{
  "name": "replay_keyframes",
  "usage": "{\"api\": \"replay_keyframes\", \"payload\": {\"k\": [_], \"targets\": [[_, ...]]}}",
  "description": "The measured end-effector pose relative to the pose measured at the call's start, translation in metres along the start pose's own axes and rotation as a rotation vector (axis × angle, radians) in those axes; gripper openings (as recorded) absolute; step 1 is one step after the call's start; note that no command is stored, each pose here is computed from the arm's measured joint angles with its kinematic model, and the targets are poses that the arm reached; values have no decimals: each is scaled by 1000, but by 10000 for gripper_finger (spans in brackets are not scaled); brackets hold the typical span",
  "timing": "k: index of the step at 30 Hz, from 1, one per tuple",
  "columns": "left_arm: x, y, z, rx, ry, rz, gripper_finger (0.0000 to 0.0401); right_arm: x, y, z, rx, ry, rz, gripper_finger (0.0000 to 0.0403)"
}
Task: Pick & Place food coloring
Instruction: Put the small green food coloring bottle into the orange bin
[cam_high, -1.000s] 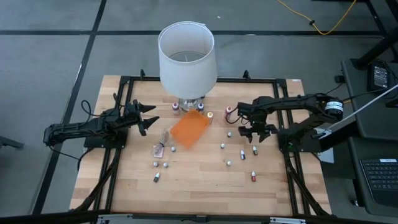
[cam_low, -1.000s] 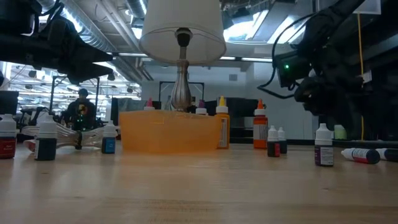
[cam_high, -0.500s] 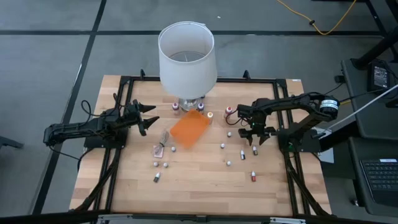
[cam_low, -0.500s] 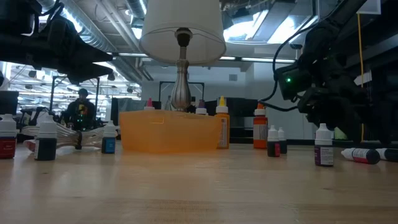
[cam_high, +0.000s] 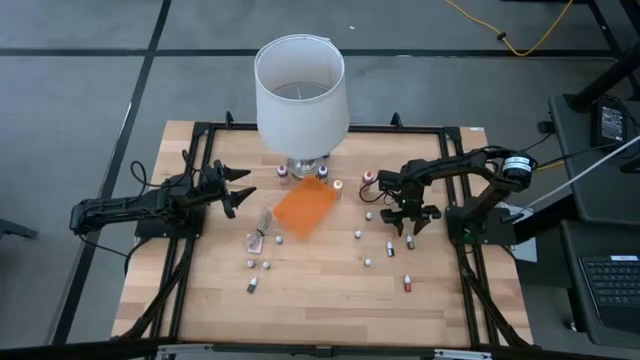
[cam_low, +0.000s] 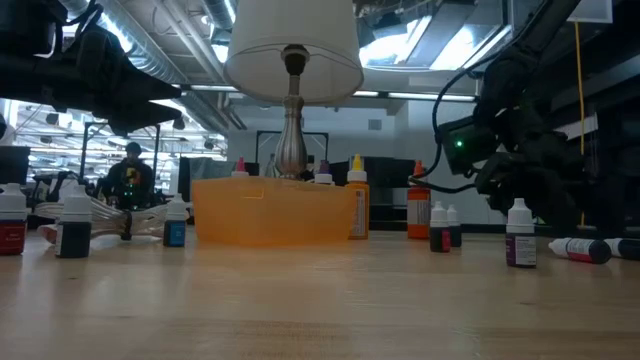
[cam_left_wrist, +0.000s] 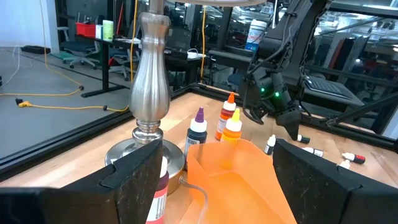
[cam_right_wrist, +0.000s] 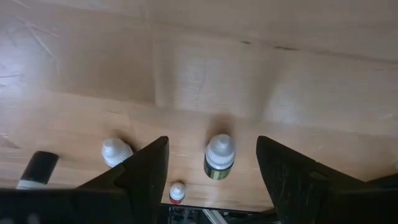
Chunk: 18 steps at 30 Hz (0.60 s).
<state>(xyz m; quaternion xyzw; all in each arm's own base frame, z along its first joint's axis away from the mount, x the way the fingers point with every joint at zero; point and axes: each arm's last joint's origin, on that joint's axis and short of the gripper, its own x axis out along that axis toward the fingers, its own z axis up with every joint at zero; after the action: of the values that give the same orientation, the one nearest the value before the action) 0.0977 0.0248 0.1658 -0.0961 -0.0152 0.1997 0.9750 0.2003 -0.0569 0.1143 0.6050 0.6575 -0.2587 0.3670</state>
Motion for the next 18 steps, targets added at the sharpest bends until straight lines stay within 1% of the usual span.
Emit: {"api": "replay_keyframes", "payload": {"k": [9, 13, 18], "targets": [[0, 0, 0, 0, 0, 0, 294, 2, 0, -2, -6, 5, -11, 244], [0, 0, 0, 0, 0, 0, 294, 7, -2, -4, 11, 13, -30, 244], [0, 0, 0, 0, 0, 0, 294, 7, -1, -3, 2, 2, -17, 244]]}}
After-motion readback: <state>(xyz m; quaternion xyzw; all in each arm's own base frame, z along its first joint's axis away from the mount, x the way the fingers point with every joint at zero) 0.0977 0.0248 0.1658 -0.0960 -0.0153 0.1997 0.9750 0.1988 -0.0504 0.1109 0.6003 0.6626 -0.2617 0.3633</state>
